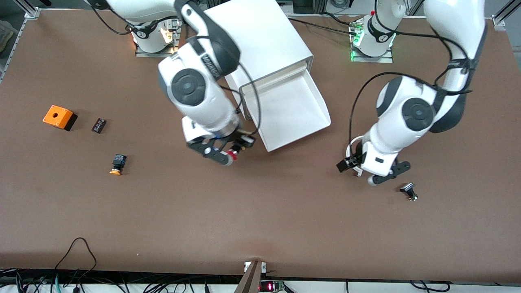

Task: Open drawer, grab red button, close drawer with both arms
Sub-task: 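Carry the red button toward the yellow button with the right gripper, then push the drawer closed with the left gripper while the right gripper lowers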

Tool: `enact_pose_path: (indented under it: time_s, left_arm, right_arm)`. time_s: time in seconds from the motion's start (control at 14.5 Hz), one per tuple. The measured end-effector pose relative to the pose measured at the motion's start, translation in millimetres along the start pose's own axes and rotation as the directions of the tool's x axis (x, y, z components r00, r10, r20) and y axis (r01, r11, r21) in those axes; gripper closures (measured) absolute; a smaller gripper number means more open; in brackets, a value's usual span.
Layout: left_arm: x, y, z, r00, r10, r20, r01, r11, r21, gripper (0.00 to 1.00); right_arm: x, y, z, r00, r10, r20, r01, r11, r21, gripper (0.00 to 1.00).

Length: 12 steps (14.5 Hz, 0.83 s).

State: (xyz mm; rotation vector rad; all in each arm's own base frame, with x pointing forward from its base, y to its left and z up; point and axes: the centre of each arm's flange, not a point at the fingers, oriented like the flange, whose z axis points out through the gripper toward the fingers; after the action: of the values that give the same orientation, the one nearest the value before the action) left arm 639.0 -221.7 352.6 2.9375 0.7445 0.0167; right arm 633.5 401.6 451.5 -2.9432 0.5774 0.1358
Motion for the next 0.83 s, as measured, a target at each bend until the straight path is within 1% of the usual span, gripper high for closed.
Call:
enact_pose_path:
  time_s: [0.21,0.35,0.48,0.69,0.83]
  left_arm:
    - [-26,24,32,0.999,-0.030,0.022,0.030,1.000,-0.004,0.02]
    - [-50,36,54,0.999,-0.012,0.039,0.012,1.000,0.002,0.02]
    - [-77,44,71,0.999,-0.009,0.053,0.008,1.000,0.014,0.02]
    - [-113,56,86,0.998,-0.022,0.067,0.020,0.999,0.029,0.02]
    - [-136,63,92,0.997,-0.011,0.082,0.008,0.999,0.039,0.02]
  right_arm:
    - [56,58,-2,0.986,-0.162,0.025,0.164,0.985,-0.051,0.59]
    - [89,104,6,0.965,-0.260,0.038,0.262,0.960,-0.096,0.59]
    - [116,152,18,0.936,-0.351,0.036,0.353,0.927,-0.126,0.59]
    - [136,217,56,0.896,-0.444,0.032,0.443,0.884,-0.151,0.59]
    - [141,253,89,0.889,-0.456,0.033,0.455,0.876,-0.162,0.59]
